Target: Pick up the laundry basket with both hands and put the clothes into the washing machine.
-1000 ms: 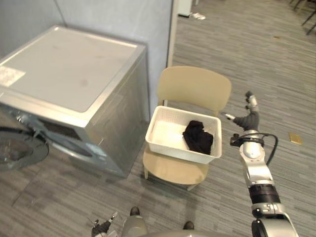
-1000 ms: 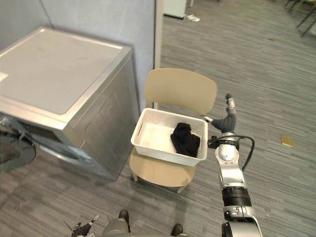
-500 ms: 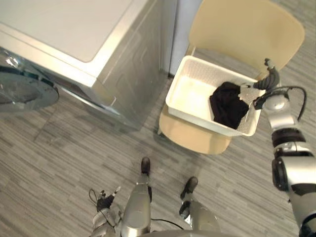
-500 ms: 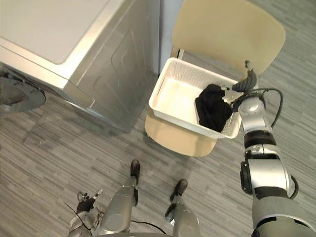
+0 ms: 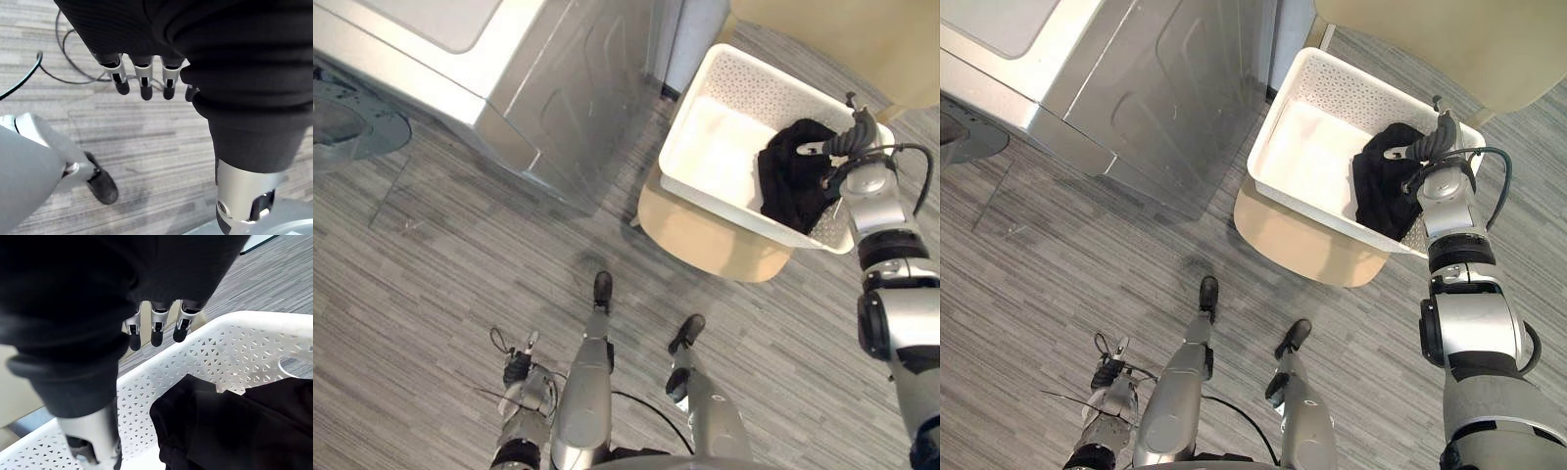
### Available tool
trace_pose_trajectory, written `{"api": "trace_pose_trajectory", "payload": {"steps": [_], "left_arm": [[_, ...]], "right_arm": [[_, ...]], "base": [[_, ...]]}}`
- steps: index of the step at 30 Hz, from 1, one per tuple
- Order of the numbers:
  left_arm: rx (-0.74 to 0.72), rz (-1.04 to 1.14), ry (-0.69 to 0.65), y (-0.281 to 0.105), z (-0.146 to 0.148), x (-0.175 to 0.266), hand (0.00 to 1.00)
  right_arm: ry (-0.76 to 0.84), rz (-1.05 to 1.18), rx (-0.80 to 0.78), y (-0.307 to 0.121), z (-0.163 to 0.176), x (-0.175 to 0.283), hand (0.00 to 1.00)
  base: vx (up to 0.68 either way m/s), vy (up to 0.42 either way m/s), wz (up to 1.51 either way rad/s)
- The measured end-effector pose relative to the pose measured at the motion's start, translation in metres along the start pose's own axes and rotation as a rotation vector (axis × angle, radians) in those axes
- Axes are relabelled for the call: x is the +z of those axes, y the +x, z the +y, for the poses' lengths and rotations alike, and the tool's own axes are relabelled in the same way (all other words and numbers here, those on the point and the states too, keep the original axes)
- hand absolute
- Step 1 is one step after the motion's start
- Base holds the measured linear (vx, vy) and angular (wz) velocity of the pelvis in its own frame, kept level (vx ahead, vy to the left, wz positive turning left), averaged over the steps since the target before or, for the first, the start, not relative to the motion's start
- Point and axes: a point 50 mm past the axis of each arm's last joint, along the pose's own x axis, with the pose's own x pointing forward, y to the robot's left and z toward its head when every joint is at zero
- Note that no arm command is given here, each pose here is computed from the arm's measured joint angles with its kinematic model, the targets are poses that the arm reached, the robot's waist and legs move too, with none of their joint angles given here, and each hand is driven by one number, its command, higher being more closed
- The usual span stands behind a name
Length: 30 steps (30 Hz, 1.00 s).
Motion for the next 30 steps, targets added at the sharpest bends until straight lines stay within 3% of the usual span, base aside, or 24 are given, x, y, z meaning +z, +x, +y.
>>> {"api": "trace_pose_trajectory", "payload": {"steps": [8,24,25,30], "left_arm": [[-0.175,-0.085,-0.011,-0.003,-0.048,0.019,0.00],[-0.313,-0.147,-0.050,-0.014,-0.080,0.028,0.00],[-0.319,-0.149,-0.053,-0.015,-0.081,0.028,0.00],[-0.367,-0.156,-0.076,-0.019,-0.090,0.029,0.00]], "right_arm": [[-0.023,-0.003,-0.046,0.008,-0.020,0.013,0.00],[-0.142,-0.040,0.033,0.009,-0.010,0.022,0.00],[-0.132,-0.041,0.045,0.009,-0.010,0.023,1.00],[-0.134,-0.046,0.030,0.013,-0.025,0.030,1.00]], "base": [[-0.01,0.038,0.03],[0.00,0.031,-0.06],[0.04,0.058,-0.05],[0.05,0.062,-0.03]]}}
